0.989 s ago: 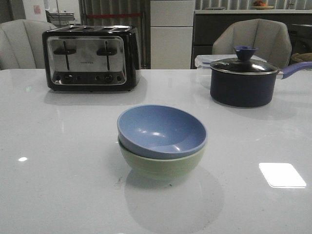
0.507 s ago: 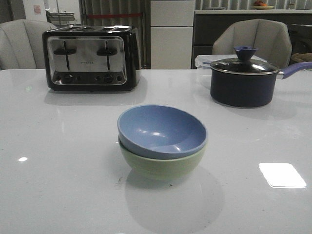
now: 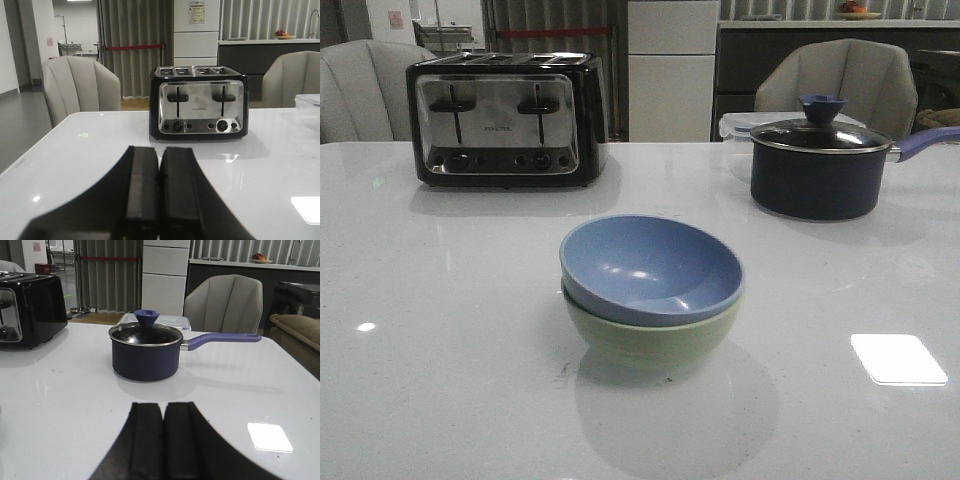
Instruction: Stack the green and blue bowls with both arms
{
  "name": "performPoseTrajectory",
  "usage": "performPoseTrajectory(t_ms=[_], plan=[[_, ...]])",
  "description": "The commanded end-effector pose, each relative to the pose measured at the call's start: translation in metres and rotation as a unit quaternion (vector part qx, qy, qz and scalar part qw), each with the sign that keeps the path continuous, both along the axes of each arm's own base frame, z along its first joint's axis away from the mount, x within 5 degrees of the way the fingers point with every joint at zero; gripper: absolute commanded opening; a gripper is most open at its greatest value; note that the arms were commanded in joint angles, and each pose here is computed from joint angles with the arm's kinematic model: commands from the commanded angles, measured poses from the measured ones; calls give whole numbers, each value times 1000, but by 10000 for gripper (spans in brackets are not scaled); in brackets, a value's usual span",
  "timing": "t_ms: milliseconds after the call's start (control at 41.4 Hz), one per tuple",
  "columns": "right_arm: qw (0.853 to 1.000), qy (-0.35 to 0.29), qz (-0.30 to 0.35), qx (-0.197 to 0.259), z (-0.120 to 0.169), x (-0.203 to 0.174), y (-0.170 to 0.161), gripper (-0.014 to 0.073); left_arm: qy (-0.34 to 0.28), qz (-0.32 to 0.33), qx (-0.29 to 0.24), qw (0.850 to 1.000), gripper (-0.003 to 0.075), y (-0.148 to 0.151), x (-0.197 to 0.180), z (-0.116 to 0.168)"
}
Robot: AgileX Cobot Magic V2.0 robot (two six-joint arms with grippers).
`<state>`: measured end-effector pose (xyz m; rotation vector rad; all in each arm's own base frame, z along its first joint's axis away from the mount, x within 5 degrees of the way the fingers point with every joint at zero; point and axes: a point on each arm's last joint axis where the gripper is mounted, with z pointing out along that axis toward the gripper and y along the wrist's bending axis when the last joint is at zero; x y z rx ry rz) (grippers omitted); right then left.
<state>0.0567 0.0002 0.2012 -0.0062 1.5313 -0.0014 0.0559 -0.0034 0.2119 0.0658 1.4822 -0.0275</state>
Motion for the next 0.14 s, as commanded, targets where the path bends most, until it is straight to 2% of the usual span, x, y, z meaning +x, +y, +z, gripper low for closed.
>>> performPoseTrajectory(t_ms=[0, 121], plan=[[998, -59, -4, -3, 11, -2, -1, 42, -52, -1, -7, 999, 100, 0, -3, 8], [998, -59, -4, -3, 11, -2, -1, 42, -52, -1, -7, 999, 101, 0, -3, 8]])
